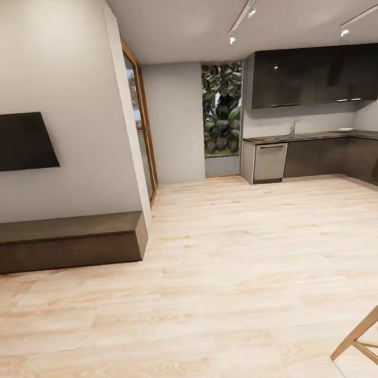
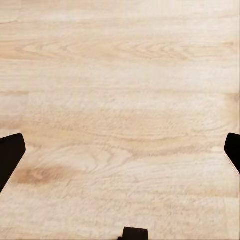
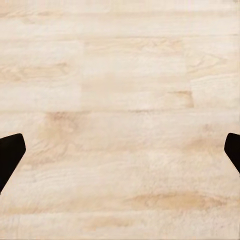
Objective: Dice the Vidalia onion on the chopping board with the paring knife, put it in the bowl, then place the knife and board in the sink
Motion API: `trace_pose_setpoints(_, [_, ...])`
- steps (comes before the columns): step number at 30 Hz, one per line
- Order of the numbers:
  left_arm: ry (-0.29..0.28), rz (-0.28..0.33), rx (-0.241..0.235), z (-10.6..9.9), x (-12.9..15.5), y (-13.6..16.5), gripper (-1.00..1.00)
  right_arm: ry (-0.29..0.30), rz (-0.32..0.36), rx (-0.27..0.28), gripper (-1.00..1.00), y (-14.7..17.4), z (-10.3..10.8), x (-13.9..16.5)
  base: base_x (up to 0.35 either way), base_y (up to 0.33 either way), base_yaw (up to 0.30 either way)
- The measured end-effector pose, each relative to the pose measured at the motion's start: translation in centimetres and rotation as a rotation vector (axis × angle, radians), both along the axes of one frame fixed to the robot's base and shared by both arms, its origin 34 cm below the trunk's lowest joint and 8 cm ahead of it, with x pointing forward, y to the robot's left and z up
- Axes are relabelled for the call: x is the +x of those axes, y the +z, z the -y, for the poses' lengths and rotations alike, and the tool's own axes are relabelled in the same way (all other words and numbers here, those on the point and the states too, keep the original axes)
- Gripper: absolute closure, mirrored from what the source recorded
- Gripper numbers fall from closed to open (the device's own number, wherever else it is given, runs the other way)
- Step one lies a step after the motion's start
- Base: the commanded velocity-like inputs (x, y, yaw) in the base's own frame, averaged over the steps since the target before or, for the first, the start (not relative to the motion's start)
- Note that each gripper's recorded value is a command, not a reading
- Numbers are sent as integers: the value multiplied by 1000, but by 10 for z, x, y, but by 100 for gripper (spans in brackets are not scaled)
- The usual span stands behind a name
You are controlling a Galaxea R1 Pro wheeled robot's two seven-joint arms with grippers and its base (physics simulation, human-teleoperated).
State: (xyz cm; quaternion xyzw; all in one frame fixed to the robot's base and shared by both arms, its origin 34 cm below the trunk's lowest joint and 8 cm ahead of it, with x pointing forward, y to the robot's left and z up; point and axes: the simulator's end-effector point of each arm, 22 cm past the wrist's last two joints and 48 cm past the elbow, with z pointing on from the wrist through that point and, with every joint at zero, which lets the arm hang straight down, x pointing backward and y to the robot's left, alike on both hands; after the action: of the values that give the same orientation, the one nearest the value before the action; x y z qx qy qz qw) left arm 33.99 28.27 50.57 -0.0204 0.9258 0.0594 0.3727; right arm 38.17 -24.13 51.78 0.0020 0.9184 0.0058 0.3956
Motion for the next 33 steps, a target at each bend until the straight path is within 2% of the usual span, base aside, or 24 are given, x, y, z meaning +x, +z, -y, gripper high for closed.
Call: trace_pose_setpoints(33, [0, 0, 0, 0, 0, 0, -100, 0, 0, 0, -100, 0, 0, 0, 323, 0, -75])
